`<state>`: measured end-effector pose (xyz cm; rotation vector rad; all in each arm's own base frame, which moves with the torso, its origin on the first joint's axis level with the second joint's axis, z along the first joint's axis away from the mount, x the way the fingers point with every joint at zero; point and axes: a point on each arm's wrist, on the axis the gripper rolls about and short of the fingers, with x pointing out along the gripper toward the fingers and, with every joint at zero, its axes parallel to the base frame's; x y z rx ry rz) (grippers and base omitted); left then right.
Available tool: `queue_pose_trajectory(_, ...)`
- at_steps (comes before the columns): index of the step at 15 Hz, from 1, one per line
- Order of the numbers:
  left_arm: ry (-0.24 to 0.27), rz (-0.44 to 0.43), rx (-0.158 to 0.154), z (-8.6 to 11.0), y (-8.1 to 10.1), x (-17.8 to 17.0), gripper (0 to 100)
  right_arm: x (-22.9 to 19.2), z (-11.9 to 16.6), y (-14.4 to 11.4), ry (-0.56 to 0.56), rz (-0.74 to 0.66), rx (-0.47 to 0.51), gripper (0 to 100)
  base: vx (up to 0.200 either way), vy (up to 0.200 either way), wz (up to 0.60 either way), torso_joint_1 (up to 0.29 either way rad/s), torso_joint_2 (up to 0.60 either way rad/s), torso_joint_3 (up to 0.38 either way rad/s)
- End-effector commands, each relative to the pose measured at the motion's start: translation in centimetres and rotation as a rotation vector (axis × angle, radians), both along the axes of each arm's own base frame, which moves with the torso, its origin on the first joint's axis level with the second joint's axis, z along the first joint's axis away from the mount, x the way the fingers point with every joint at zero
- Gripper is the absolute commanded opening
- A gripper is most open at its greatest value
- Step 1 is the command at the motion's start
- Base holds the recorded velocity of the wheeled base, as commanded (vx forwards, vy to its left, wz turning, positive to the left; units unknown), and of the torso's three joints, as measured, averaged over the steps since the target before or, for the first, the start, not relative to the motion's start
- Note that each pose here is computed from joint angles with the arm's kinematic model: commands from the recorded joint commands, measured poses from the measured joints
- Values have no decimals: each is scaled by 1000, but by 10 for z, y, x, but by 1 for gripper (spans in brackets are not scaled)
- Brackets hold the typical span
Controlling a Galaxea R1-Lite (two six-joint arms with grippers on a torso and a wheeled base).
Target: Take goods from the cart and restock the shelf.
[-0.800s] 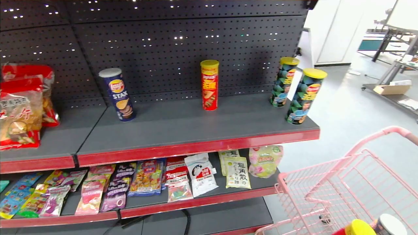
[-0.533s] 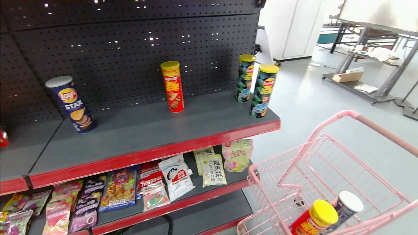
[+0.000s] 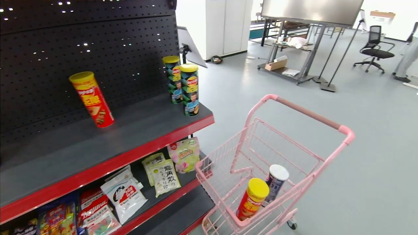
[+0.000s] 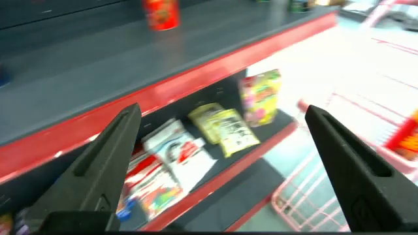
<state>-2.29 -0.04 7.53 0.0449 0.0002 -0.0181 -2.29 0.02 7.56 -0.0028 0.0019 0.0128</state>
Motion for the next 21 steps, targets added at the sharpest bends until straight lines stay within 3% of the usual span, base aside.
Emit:
queue_pose_trajectory(1,1,0,0,0,0,0,100,0,0,0,0,3,3,100,0,0,0,0,0,0)
queue_pose_trajectory(6,1,1,0,0,0,0,100,5,2,0,72,36,5,100,0,0,0,0,0,0)
queue_pose_trajectory(7,1,0,0,0,0,0,100,5,10,0,61,104,0,100,0,0,0,0,0,0)
queue_pose_trajectory(8,1,0,1,0,0,0,100,20,75,2,80,215,88,100,0,0,0,0,0,0)
queue_pose_trajectory(9,1,0,0,0,0,0,100,50,142,5,89,189,252,100,0,0,0,0,0,0)
queue_pose_trajectory(10,2,0,0,0,0,0,100,83,182,10,110,185,289,100,0,0,0,0,0,0)
queue_pose_trajectory(12,1,1,0,0,0,0,100,134,164,19,284,180,154,100,0,0,0,0,0,0)
queue_pose_trajectory(15,1,-2,0,0,0,0,100,211,109,42,550,127,133,100,0,0,0,0,0,0)
queue_pose_trajectory(18,1,0,0,0,0,0,100,245,89,88,617,223,231,100,0,0,0,0,0,0)
queue_pose_trajectory(21,1,0,0,0,0,0,100,247,75,124,678,329,180,100,0,0,0,0,0,0)
